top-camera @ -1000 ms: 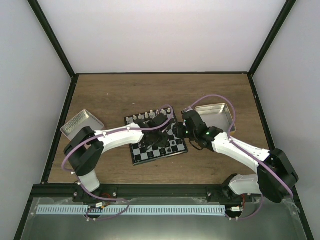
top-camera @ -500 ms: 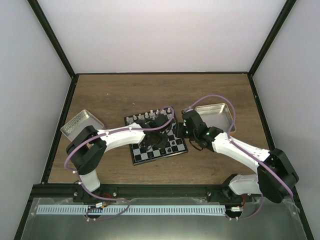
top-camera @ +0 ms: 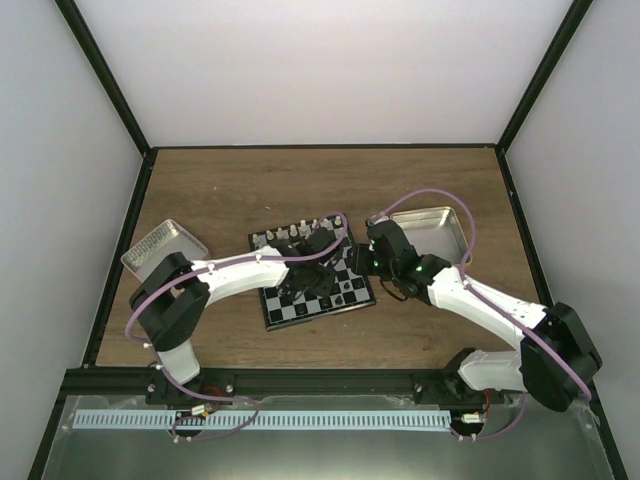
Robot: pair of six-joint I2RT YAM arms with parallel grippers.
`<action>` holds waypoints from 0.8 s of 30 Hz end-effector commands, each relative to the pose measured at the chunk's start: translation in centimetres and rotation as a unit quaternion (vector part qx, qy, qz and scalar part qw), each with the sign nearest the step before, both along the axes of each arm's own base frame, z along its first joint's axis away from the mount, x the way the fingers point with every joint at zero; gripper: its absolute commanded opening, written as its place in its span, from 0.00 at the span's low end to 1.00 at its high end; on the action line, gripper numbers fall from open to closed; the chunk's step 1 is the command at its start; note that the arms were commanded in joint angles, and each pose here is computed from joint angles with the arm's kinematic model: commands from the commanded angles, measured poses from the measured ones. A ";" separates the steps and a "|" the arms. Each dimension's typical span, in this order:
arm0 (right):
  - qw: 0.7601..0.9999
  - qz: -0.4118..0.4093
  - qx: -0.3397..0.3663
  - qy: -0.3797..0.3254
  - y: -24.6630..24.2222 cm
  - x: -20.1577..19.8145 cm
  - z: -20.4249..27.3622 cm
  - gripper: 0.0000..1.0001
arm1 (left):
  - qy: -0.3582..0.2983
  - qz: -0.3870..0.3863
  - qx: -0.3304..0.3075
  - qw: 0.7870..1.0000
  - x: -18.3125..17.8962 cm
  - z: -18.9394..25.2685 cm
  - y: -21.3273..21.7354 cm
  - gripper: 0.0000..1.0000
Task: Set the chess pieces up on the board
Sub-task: Place the chess piece on the chessboard, then move the chess piece to the chessboard.
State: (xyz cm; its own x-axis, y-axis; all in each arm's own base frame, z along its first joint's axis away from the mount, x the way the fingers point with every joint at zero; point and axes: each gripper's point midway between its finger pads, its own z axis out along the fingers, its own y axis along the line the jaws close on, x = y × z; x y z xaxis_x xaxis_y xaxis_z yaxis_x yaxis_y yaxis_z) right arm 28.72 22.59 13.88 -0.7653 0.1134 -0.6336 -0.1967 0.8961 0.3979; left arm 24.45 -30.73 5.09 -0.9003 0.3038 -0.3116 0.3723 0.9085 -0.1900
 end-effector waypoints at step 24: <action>0.981 0.194 0.021 -0.002 7.9 -1.5 0.2 0.50 | -0.162 0.264 -0.129 0.942 4.7 9.3 13.1 0.37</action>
